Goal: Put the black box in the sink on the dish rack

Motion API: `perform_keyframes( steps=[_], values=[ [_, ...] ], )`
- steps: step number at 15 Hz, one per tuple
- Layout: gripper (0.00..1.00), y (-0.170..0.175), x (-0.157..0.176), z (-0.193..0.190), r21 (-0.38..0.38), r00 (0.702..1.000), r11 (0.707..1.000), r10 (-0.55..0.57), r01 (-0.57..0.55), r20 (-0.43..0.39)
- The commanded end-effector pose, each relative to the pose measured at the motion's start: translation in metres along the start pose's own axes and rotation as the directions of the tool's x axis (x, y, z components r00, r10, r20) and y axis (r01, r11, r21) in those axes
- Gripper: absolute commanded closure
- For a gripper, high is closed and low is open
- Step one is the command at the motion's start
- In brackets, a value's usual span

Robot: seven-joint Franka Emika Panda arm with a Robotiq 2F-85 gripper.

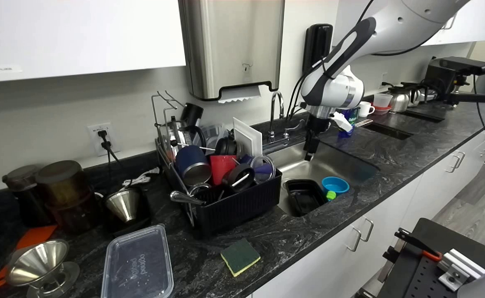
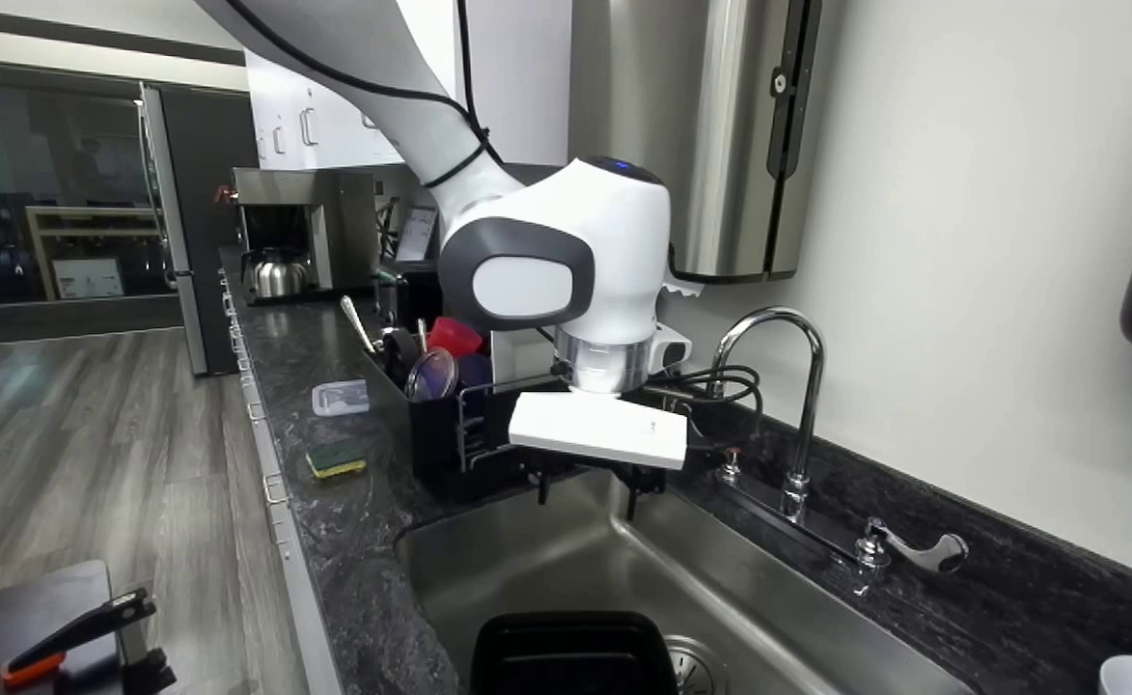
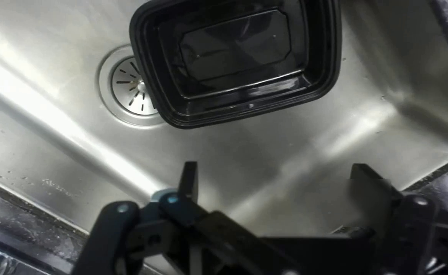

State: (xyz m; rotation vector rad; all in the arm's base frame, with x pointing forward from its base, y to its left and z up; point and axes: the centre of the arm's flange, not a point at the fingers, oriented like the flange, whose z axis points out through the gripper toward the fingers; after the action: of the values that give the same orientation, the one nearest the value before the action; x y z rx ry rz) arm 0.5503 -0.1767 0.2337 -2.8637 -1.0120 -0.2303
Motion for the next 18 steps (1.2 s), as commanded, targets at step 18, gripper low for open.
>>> perform_keyframes(
  steps=[18],
  values=[
    [0.00, 0.052, -0.011, 0.057, -0.084, 0.998, 0.995, 0.054, -0.050, 0.042]
  ],
)
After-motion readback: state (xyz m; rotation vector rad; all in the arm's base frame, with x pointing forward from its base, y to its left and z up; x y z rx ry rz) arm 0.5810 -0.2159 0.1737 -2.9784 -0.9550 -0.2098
